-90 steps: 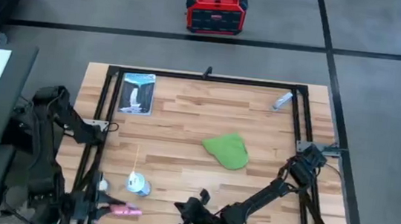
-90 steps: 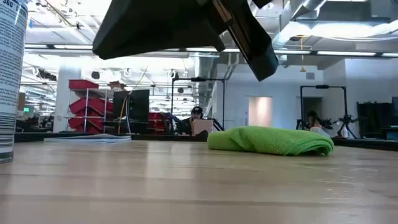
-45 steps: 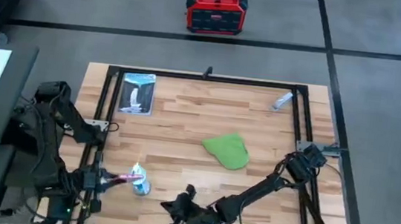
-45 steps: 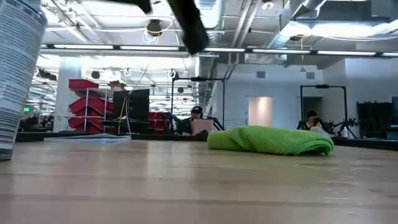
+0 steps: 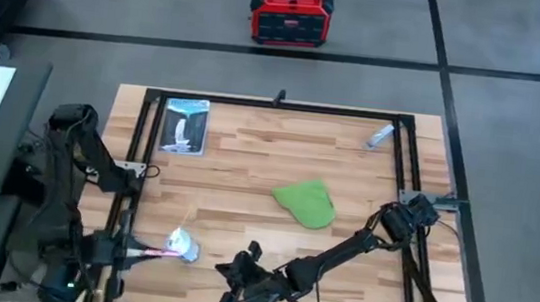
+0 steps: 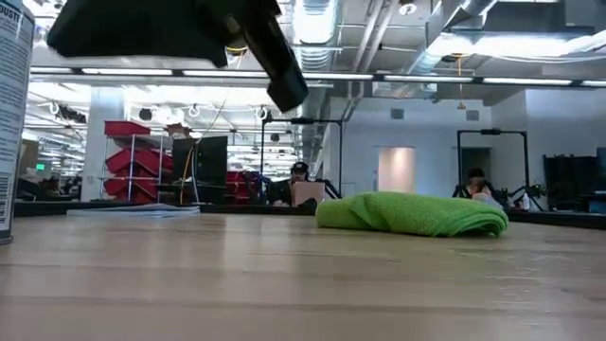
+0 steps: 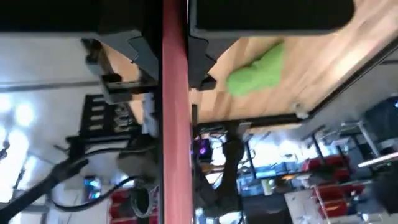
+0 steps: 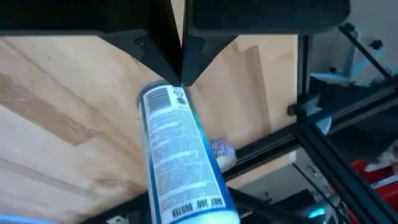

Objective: Apply microfiber cloth
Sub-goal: Spray the front of the black cellphone with the white spray bottle

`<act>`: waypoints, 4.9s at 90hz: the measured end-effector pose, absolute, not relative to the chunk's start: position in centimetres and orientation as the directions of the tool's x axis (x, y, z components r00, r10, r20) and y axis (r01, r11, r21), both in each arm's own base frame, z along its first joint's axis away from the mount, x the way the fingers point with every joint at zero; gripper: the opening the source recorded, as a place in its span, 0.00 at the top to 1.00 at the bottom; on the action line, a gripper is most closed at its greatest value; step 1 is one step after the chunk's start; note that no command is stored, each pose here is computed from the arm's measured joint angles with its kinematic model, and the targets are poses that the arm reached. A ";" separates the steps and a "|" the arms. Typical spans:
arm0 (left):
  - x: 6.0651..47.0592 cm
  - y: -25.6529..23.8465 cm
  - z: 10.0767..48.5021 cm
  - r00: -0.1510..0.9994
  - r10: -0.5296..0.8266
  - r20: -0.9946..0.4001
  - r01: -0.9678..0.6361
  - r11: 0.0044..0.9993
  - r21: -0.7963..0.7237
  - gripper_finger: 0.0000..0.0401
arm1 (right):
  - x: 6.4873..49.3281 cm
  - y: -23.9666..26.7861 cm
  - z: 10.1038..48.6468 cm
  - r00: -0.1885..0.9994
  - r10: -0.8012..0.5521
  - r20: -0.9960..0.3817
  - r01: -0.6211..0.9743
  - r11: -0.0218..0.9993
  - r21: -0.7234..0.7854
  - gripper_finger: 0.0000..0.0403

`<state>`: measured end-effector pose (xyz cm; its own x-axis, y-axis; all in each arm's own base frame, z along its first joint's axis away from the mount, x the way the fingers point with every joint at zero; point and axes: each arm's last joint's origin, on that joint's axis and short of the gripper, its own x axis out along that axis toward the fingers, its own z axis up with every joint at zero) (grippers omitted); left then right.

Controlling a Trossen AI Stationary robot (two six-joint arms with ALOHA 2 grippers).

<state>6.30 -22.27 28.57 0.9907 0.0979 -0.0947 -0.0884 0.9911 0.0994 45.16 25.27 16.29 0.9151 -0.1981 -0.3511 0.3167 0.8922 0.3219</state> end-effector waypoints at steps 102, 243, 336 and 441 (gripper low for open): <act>4.8 -12.3 23.6 0.987 0.148 -0.058 -0.151 0.987 -0.048 1.00 | 50.9 22.3 17.0 0.982 0.041 -0.186 0.033 0.926 0.375 1.00; 4.5 -10.7 23.1 0.968 0.179 -0.176 -0.188 0.982 -0.033 1.00 | 49.8 24.7 18.0 0.967 0.024 -0.253 0.055 0.952 0.301 1.00; 4.4 -10.6 22.3 0.905 0.245 -0.349 -0.282 0.958 -0.059 1.00 | 49.9 24.0 17.5 0.955 -0.010 -0.298 0.110 0.940 0.323 1.00; 8.0 -15.4 16.1 0.743 0.457 -0.488 -0.580 0.804 -0.129 1.00 | 49.4 22.4 16.0 0.876 -0.252 -0.412 0.364 0.905 0.219 1.00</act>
<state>7.97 -15.38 16.14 0.7430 0.4575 -0.4885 -0.5799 0.8045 -0.1286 49.39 22.44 15.99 0.8756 -0.2519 -0.4122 0.3637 0.9054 0.2192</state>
